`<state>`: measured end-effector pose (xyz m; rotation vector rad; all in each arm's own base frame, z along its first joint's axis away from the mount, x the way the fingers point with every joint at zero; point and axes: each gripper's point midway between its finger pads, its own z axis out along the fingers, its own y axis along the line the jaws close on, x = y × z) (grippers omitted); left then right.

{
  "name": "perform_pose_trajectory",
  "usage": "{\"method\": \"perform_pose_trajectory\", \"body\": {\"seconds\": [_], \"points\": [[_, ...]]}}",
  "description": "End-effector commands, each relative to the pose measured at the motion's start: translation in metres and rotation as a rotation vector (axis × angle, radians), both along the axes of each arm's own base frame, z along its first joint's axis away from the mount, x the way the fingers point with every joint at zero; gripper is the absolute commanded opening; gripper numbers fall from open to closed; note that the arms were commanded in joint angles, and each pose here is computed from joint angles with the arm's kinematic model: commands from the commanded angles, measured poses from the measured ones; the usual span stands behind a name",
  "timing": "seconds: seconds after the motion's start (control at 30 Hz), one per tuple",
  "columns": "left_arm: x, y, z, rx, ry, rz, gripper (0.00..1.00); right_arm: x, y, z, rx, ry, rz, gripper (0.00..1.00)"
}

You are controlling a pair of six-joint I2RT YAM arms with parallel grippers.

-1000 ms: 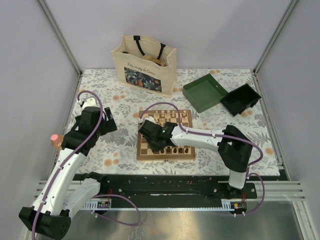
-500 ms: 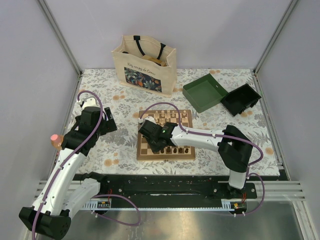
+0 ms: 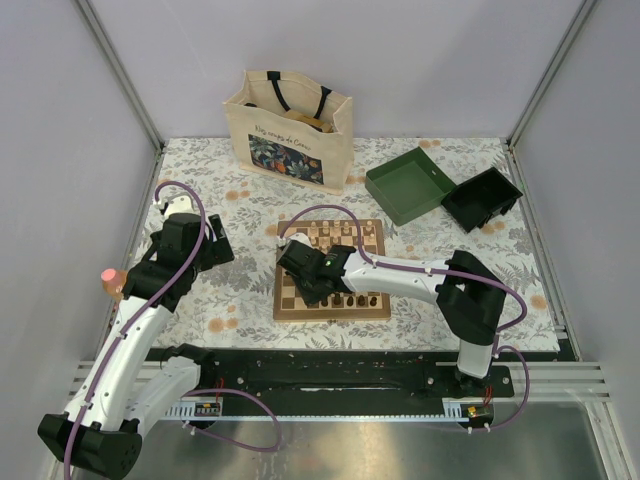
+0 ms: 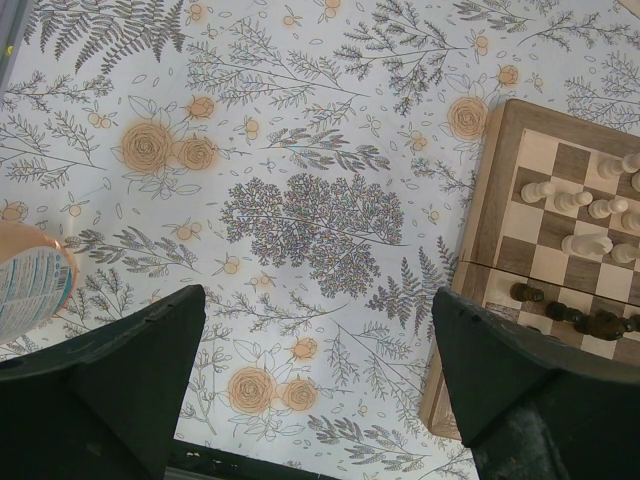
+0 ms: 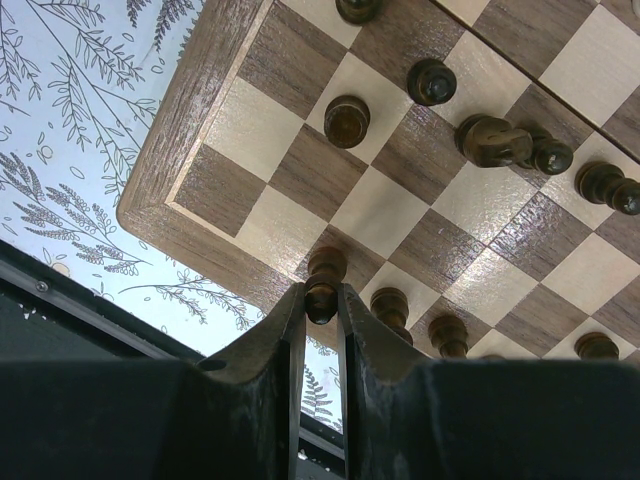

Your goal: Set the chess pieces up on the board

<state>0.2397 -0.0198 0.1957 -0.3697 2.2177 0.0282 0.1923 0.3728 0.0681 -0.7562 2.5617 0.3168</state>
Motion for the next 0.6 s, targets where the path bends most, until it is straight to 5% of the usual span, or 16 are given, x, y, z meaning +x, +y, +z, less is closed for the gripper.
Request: {"method": "perform_pose_trajectory", "body": {"seconds": [0.0,0.57], "points": [[0.0044,-0.0005,0.0024,-0.006,-0.021,-0.001,0.99,0.0011,-0.0107,0.0058,-0.016,-0.020,0.001,0.21],[0.0048,-0.0009,0.0023,-0.006,-0.019,-0.002,0.99,0.0020,-0.0096,0.0065,-0.015,-0.025,0.008,0.22]]}}
